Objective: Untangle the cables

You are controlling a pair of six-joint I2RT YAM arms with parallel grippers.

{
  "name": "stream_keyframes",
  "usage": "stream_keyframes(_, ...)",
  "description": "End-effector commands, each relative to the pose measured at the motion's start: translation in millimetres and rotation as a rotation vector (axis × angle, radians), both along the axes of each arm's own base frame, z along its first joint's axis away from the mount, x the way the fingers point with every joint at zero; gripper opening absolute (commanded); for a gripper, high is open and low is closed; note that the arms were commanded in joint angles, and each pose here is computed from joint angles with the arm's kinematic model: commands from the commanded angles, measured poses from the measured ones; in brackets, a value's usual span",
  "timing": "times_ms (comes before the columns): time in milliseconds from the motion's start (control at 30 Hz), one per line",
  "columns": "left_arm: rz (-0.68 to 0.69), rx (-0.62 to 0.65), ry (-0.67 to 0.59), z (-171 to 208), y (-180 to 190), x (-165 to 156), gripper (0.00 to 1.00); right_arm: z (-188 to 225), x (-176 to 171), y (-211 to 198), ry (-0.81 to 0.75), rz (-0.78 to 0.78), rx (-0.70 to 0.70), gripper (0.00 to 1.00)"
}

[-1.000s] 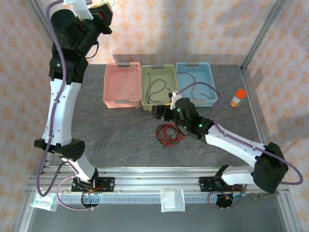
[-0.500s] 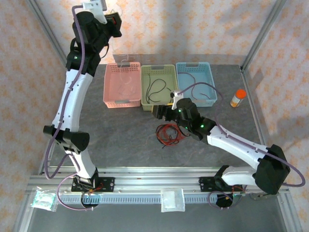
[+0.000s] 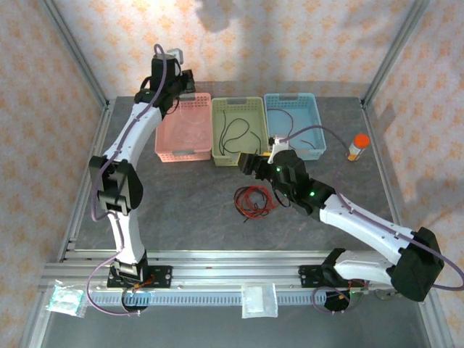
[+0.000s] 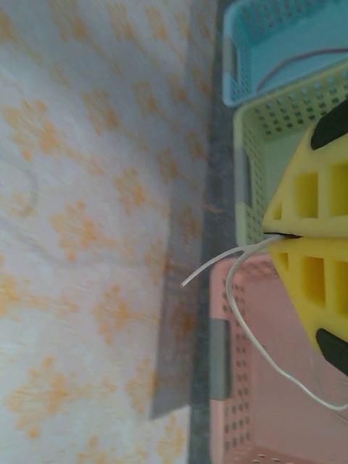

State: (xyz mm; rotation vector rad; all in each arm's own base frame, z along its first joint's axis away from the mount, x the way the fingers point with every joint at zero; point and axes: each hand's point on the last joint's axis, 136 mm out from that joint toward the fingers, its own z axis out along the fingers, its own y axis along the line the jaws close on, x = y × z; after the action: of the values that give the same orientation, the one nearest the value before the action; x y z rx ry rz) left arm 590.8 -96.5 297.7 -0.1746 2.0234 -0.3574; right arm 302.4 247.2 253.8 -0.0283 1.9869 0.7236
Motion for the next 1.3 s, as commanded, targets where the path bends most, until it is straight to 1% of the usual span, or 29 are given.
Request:
stream_keyframes(0, 0.038, 0.046, 0.060, -25, 10, 1, 0.00, -3, 0, -13, 0.007, -0.054, -0.001, 0.86)
stream_keyframes(133, 0.071, 0.106, 0.221, -85, 18, 2, 0.00, -2, 0, -18, 0.004, -0.074, -0.003, 0.86)
stream_keyframes(233, 0.075, 0.148, 0.325, -127, 22, 1, 0.00, -2, 2, -26, 0.014, -0.118, 0.006, 0.86)
stream_keyframes(300, 0.072, 0.165, 0.383, -151, 23, -1, 0.00, -9, 4, -33, 0.058, -0.170, 0.009, 0.86)
stream_keyframes(400, 0.077, 0.182, 0.440, -177, 25, -5, 0.00, -19, 4, -39, 0.106, -0.199, -0.023, 0.86)
stream_keyframes(433, 0.082, 0.186, 0.454, -183, 26, -6, 0.02, -23, 3, -40, 0.120, -0.204, -0.035, 0.86)
stream_keyframes(500, 0.085, 0.190, 0.467, -189, 27, -7, 0.14, -28, 1, -44, 0.140, -0.214, -0.052, 0.86)
stream_keyframes(567, 0.093, 0.196, 0.461, -187, 29, -7, 0.31, -32, -1, -47, 0.156, -0.221, -0.064, 0.86)
stream_keyframes(633, 0.105, 0.201, 0.449, -180, 31, -8, 0.50, -36, -3, -50, 0.171, -0.228, -0.073, 0.85)
stream_keyframes(700, 0.112, 0.201, 0.430, -169, 32, -8, 0.63, -41, -4, -53, 0.188, -0.233, -0.086, 0.85)
stream_keyframes(833, 0.118, 0.200, 0.378, -138, 34, -12, 0.82, -50, -6, -57, 0.230, -0.253, -0.102, 0.84)
stream_keyframes(933, 0.118, 0.192, 0.331, -111, 35, -20, 0.87, -57, -8, -58, 0.274, -0.261, -0.121, 0.84)
stream_keyframes(1033, 0.107, 0.181, 0.280, -86, 34, -34, 0.88, -67, -14, -58, 0.342, -0.245, -0.165, 0.78)
stream_keyframes(1067, 0.102, 0.176, 0.262, -78, 34, -39, 0.88, -79, -16, -56, 0.382, -0.236, -0.199, 0.76)
stream_keyframes(1167, 0.083, 0.163, 0.194, -52, 30, -62, 0.89, -100, -25, -53, 0.471, -0.201, -0.252, 0.72)
stream_keyframes(1267, 0.039, 0.144, 0.152, -46, 16, -94, 0.90, -113, -32, -48, 0.508, -0.164, -0.238, 0.68)
